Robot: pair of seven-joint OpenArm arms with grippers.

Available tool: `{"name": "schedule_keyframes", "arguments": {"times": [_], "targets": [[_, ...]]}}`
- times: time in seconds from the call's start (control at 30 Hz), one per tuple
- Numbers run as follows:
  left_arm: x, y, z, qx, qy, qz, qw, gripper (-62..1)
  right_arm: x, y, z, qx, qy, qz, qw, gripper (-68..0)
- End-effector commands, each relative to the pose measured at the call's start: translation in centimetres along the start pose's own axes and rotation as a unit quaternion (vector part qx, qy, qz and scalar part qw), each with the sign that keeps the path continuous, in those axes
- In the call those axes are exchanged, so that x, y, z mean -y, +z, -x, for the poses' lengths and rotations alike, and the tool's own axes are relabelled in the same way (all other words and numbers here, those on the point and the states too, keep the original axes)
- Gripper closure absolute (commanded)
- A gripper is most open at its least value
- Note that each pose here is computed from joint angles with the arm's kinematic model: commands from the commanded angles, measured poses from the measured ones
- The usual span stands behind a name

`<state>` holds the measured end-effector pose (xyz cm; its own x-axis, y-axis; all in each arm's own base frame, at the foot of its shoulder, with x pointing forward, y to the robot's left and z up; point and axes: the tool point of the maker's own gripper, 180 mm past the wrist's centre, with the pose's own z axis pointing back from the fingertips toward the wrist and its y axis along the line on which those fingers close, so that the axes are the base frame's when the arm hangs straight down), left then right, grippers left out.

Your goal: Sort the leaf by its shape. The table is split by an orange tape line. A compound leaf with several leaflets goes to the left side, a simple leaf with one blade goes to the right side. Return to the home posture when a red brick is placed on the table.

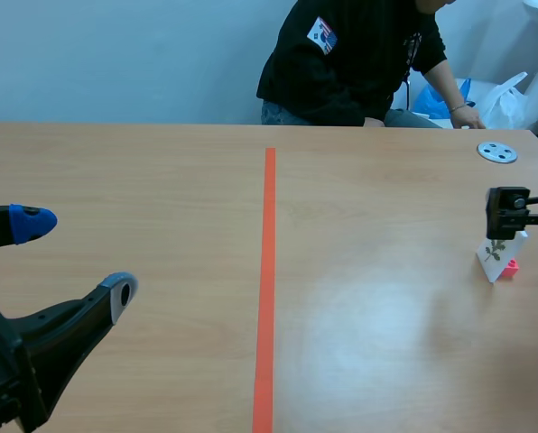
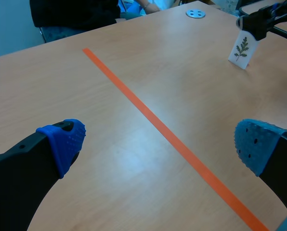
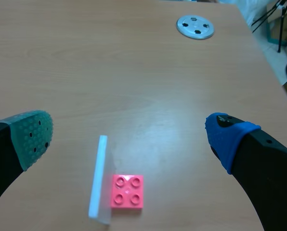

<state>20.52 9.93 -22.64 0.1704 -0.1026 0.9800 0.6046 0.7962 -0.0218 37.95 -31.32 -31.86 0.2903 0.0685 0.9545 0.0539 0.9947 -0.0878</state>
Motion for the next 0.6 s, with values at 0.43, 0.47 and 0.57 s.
{"name": "schedule_keyframes", "arguments": {"times": [0.43,0.47,0.57], "targets": [[0.3,-0.2,-0.8,0.016,0.002,0.002,0.9999,-62.3,-8.1,10.6,-4.9,0.034,0.087,-0.133,0.9868,-67.9],[0.3,-0.2,-0.8,0.016,0.003,0.002,0.9999,-62.3,-9.0,11.3,-5.1,0.035,0.089,-0.143,0.9852,-67.9],[0.3,-0.2,-0.8,0.015,0.003,0.002,0.9999,-62.3,-11.6,13.6,-5.8,0.034,0.088,-0.169,0.9811,-67.9]]}}
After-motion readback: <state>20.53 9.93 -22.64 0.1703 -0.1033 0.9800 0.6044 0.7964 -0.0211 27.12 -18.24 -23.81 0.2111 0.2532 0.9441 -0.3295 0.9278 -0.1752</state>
